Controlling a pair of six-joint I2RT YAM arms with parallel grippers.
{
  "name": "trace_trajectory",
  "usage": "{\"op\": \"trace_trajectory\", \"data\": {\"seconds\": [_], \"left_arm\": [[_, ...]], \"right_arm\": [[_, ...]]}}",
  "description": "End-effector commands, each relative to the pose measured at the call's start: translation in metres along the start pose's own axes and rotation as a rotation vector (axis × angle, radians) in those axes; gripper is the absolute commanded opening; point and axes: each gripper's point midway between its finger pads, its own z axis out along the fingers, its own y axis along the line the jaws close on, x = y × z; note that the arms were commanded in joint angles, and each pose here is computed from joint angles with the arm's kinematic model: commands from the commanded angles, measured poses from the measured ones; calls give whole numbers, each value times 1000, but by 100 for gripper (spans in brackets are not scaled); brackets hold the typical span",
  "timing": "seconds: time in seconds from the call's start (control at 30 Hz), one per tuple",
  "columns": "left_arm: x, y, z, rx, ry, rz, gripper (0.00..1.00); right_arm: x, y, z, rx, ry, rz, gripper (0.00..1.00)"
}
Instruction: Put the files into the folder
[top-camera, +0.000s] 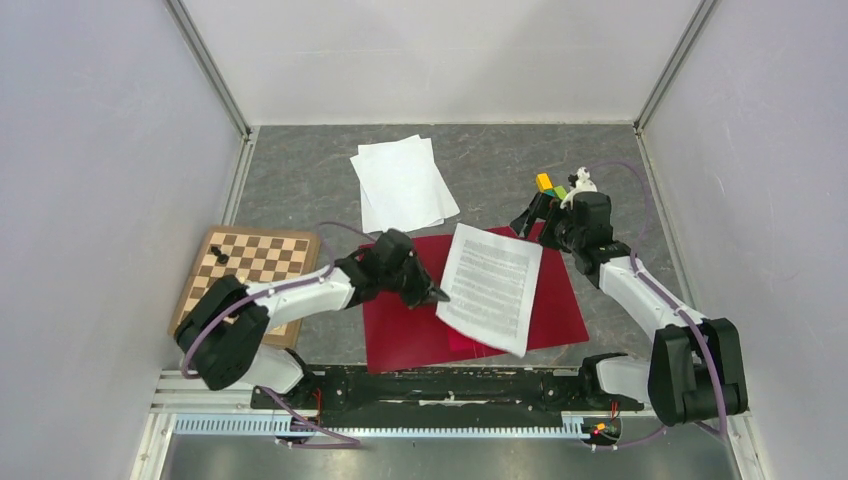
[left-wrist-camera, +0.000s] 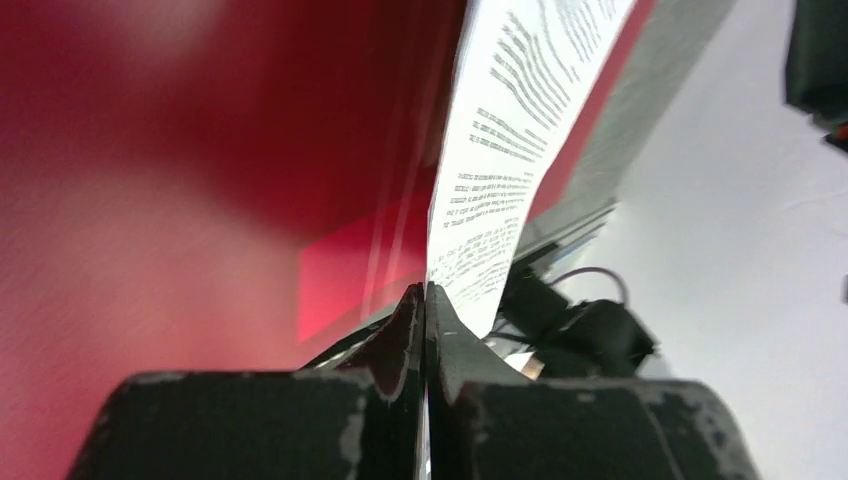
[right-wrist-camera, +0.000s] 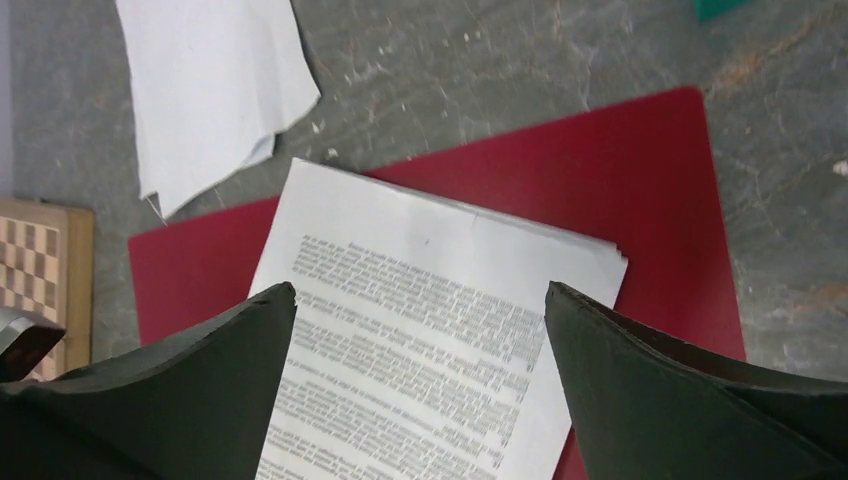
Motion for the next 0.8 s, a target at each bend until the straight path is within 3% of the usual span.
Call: {"op": "trace_trajectory", "data": {"seconds": [0.0, 0.33, 0.37, 0.43, 0.47, 0.5, 0.6, 0.77], "left_arm": [[8, 14, -14, 20, -119, 70, 2], [29, 66, -18, -128, -191, 144, 2], [27, 68, -20, -144, -203, 153, 7], [21, 67, -28, -163, -239, 187, 34], [16, 67, -35, -179, -269, 209, 54], [9, 59, -42, -176, -304, 241, 62], [-24, 27, -68, -172, -427, 325, 73], [-109, -5, -94, -198, -545, 340, 76]], "right_arm": [[9, 1, -6, -22, -19, -68, 98], [21, 7, 4, -16, 20, -134, 98], [20, 10, 7, -18, 24, -144, 98], [15, 18, 13, -37, 25, -165, 98], [11, 23, 17, -54, 21, -175, 98], [4, 30, 22, -74, 9, -188, 98], [-11, 51, 41, -126, -7, -232, 98], [-27, 79, 87, -226, 18, -259, 98]]}}
